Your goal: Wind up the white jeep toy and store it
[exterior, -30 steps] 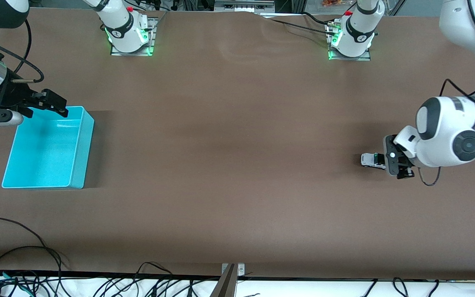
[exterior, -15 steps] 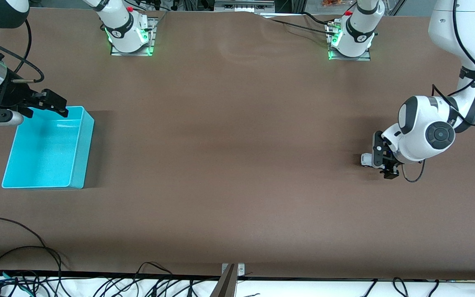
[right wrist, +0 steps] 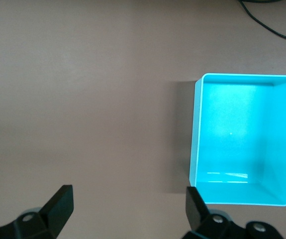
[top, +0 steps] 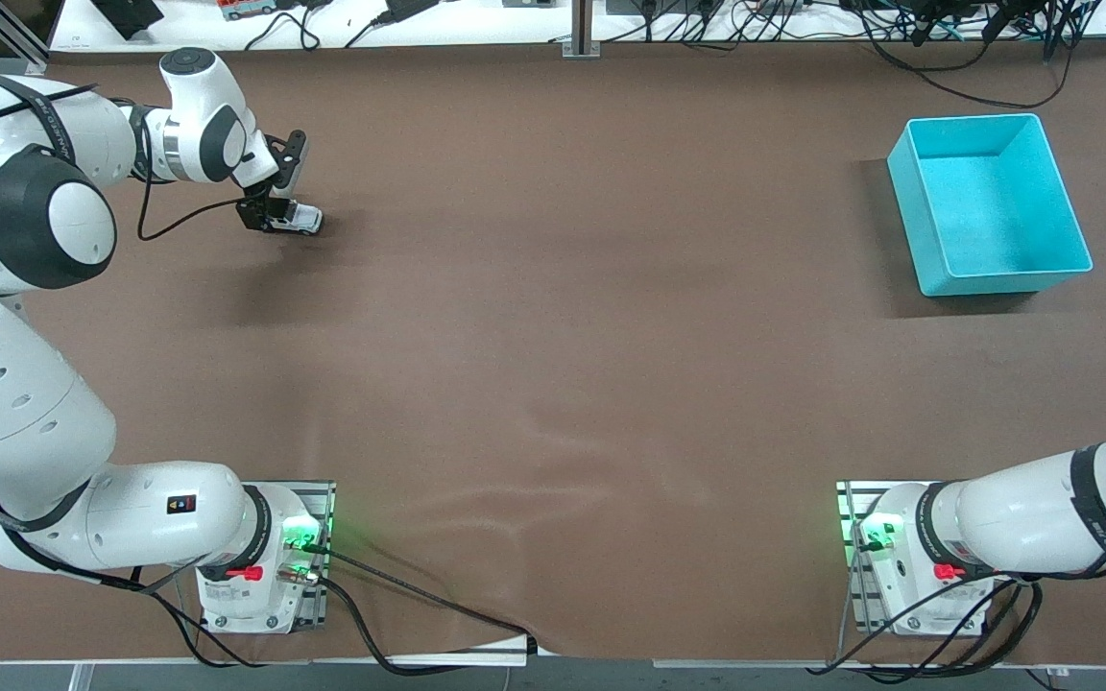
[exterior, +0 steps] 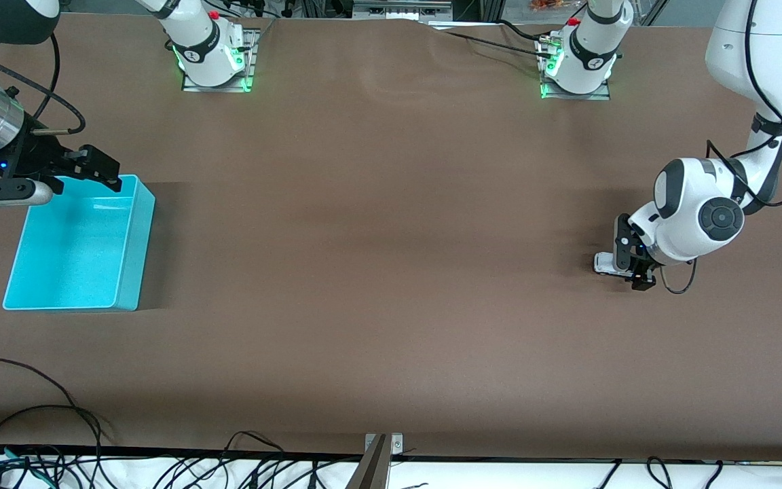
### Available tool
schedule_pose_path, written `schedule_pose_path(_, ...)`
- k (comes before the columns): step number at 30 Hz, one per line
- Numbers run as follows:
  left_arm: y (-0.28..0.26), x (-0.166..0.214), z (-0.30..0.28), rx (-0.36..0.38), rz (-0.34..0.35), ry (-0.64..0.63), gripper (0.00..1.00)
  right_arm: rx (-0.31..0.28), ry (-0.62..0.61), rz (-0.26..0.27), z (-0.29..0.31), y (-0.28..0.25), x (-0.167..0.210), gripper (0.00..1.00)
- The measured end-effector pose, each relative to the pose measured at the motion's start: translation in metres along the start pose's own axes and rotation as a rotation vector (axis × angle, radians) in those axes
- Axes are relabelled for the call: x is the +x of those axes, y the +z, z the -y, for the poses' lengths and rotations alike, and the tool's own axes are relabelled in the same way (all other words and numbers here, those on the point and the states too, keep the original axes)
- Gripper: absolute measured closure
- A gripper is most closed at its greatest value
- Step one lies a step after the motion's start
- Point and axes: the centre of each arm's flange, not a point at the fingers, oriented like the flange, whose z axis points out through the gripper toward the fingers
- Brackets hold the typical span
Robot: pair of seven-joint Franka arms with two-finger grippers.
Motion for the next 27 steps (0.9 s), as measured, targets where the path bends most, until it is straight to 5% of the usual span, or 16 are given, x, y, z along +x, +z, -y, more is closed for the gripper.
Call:
schedule_pose_path(6, 0.007, 0.0014, -0.0004, -0.001, -0.002, 0.002, 0.04, 0.0, 0.0, 0.0, 0.0, 0.0, 0.0, 0.0)
schedule_pose_path(16, 0.0085, 0.0031, -0.0003, -0.001, -0.003, 0.004, 0.48, 0.0, 0.005, 0.0, -0.003, 0.0, 0.0001, 0.0)
schedule_pose_path(27, 0.0088, 0.003, -0.0006, -0.002, -0.004, -0.096, 0.48, 0.0, 0.007, 0.0, -0.0042, 0.0, 0.0002, 0.0)
